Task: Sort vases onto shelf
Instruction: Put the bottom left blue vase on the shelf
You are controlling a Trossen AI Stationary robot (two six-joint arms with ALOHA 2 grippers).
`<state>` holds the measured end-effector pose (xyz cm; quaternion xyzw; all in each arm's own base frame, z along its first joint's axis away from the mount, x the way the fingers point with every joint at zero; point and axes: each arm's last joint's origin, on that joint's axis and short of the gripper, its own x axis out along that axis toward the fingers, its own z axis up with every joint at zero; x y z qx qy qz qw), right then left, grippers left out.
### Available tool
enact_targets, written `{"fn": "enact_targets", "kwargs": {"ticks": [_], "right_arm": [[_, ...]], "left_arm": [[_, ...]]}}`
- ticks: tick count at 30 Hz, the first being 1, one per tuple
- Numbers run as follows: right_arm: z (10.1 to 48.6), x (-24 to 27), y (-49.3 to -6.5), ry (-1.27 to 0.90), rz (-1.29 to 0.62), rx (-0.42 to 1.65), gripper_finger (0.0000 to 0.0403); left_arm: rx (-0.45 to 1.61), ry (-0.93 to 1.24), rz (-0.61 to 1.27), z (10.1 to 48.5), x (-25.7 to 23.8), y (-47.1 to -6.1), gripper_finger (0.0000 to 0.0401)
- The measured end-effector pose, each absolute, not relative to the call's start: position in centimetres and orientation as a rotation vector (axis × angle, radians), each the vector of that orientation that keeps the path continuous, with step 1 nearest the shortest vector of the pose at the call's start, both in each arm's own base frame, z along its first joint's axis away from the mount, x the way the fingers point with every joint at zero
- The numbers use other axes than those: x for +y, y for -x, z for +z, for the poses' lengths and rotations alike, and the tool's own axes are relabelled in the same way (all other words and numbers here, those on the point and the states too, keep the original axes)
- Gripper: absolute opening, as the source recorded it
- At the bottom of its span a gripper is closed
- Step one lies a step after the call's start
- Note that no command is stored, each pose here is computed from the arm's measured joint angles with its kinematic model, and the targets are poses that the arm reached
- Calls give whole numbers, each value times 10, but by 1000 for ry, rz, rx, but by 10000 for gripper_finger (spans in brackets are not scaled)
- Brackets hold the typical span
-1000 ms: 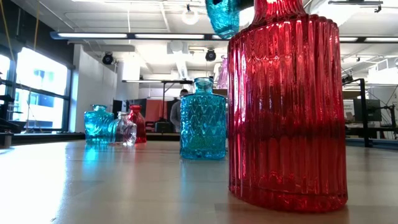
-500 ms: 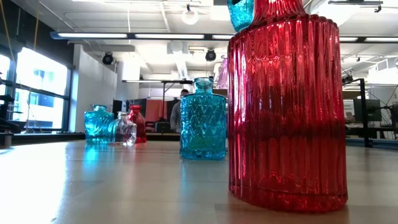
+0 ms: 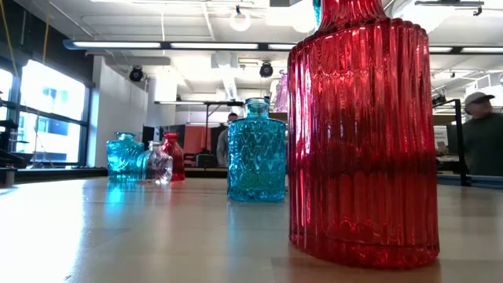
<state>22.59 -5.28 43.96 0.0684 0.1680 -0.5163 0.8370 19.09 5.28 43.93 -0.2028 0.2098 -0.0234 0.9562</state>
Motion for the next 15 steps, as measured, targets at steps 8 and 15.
{"fn": "enact_targets", "kwargs": {"ticks": [8, 15], "right_arm": [[447, -58, -201, -160, -1156, 342, 287], [458, -67, -174, -149, -1216, 307, 287]], "left_arm": [[415, 422, 2, 439, 63, -188, 127], [393, 429, 55, 440, 73, -185, 127]]}}
